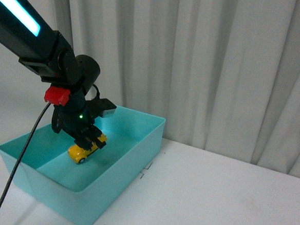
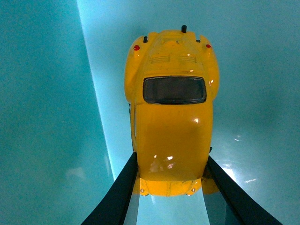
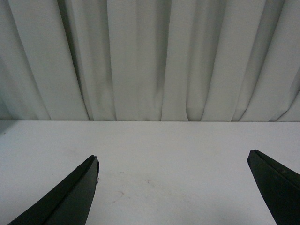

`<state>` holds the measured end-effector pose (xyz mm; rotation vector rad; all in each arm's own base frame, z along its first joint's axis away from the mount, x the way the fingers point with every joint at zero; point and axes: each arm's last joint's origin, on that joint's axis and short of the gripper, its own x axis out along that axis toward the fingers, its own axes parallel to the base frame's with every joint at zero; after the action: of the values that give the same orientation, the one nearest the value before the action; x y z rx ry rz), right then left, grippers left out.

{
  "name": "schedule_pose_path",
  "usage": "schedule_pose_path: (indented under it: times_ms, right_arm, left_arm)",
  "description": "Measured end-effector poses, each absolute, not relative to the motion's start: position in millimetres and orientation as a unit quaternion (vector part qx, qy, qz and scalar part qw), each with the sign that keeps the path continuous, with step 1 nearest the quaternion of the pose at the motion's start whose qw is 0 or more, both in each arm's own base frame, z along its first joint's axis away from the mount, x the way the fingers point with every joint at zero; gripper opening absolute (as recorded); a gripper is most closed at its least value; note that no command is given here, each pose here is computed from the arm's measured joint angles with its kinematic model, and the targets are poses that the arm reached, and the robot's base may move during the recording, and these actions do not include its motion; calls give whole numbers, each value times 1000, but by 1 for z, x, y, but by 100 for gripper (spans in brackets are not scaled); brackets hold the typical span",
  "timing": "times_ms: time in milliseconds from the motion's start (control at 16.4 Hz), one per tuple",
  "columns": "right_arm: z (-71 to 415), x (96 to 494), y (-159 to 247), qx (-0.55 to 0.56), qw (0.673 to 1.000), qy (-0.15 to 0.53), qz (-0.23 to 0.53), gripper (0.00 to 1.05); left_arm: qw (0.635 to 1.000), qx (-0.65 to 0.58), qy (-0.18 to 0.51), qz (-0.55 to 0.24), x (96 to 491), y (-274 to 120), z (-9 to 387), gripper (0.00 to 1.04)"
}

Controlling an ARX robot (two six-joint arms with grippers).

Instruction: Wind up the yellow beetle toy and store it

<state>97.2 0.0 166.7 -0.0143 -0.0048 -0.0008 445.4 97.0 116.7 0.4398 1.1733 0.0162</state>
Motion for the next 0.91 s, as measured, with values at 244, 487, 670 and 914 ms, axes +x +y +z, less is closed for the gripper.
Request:
schedule_pose_path:
  times_ms: [244, 487, 670, 914]
  right_arm:
    - [167, 97, 0, -7, 1000, -2, 0, 98]
    - [167, 97, 0, -7, 1000, -3, 0, 98]
    - [167, 97, 0, -7, 1000, -2, 0, 98]
    - [167, 97, 0, -7, 1000, -2, 0, 98]
  left_arm:
    - [806, 201, 556, -7, 445, 92, 111, 69]
    - [856, 173, 485, -38, 448, 91, 151, 98]
    - [908, 196, 362, -79, 422, 80, 227, 98]
    - [980, 150, 127, -19, 359, 50, 257, 78]
